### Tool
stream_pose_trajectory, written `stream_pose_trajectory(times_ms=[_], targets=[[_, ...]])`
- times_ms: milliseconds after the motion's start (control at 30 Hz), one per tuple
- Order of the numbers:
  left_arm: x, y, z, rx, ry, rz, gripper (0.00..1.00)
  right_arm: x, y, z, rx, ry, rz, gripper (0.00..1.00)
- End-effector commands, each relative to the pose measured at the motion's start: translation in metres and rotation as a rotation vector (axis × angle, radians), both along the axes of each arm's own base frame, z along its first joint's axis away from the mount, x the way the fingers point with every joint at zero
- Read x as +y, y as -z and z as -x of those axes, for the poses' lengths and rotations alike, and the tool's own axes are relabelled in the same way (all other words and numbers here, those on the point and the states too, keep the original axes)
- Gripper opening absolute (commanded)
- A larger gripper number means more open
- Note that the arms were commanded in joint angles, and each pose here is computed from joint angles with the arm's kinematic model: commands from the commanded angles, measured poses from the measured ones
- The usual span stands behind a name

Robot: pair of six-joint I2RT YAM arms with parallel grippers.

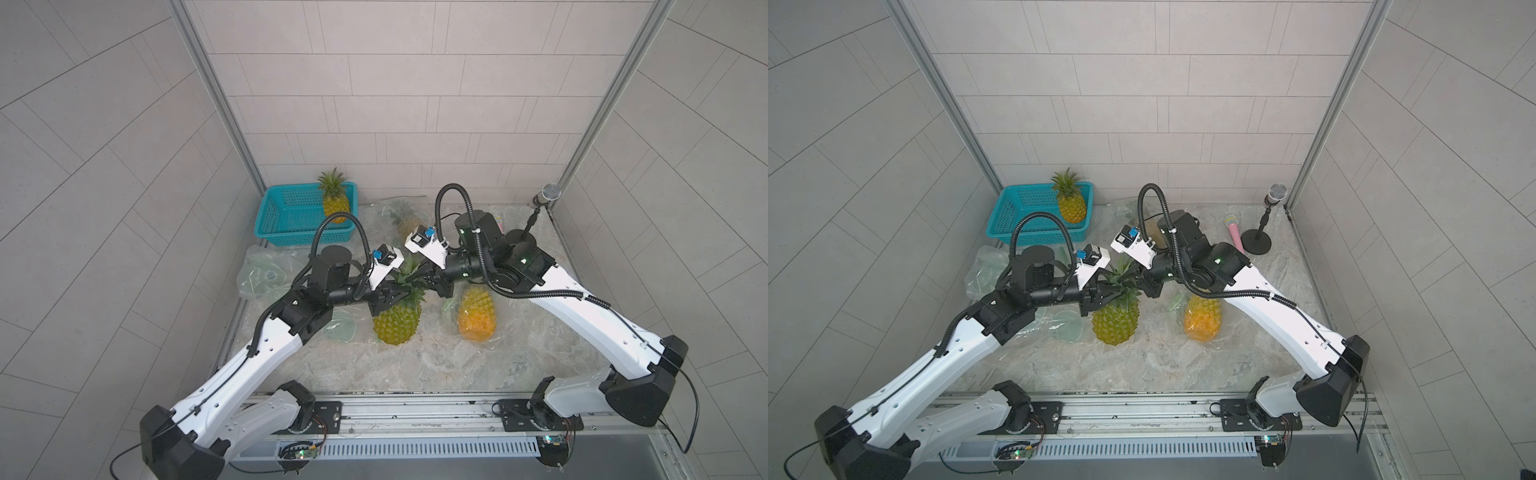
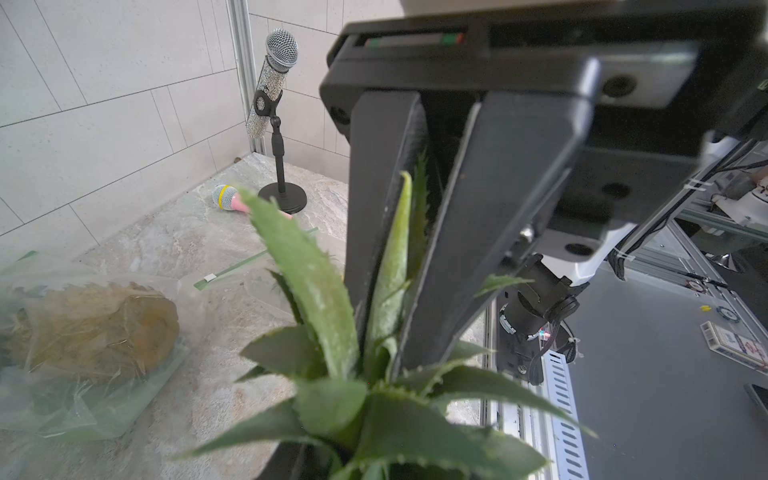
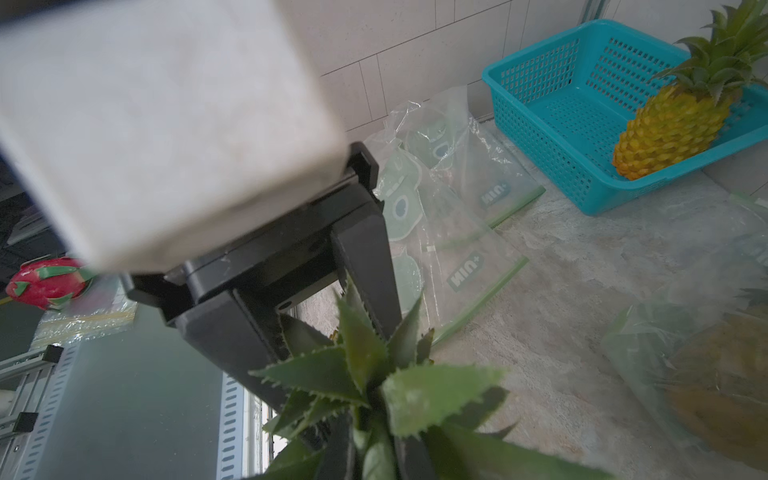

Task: Open the zip-top bag and take out the pineapple
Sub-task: Place the pineapple in the basket.

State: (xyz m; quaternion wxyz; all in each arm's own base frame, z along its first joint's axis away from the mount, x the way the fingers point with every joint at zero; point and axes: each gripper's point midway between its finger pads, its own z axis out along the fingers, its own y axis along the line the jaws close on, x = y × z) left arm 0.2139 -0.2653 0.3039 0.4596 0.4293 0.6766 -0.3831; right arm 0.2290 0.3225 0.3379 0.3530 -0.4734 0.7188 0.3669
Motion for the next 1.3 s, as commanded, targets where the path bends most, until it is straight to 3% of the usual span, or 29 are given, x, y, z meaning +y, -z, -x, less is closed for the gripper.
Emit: stream_pose_trajectory(times_ms=[0, 200, 400, 533, 700, 1000, 1267], targets=[[0.003, 0.015, -0.005, 0.057, -0.053, -0.014, 0.08, 0.003, -0.078, -0.001, -0.202, 0.011, -0.202, 0.02], [0.007, 0.008, -0.017, 0.036, -0.136, 0.015, 0.02, -0.013, -0.081, -0.013, -0.25, 0.118, -0.182, 0.08], [0.015, 0.004, -0.032, 0.009, -0.232, 0.025, 0.02, -0.029, -0.096, -0.011, -0.306, 0.175, -0.215, 0.29], [0.019, 0.001, -0.039, -0.003, -0.275, 0.036, 0.02, -0.039, -0.105, -0.01, -0.343, 0.219, -0.244, 0.36], [0.026, -0.012, -0.052, -0.015, -0.37, 0.08, 0.02, -0.057, -0.107, -0.021, -0.386, 0.345, -0.247, 0.38], [0.062, -0.063, -0.095, -0.063, -0.695, 0.184, 0.03, -0.101, -0.098, -0.052, -0.439, 0.654, -0.24, 0.39], [0.133, -0.1, -0.144, -0.191, -1.108, 0.143, 0.04, -0.115, -0.087, -0.058, -0.444, 0.726, -0.222, 0.4]])
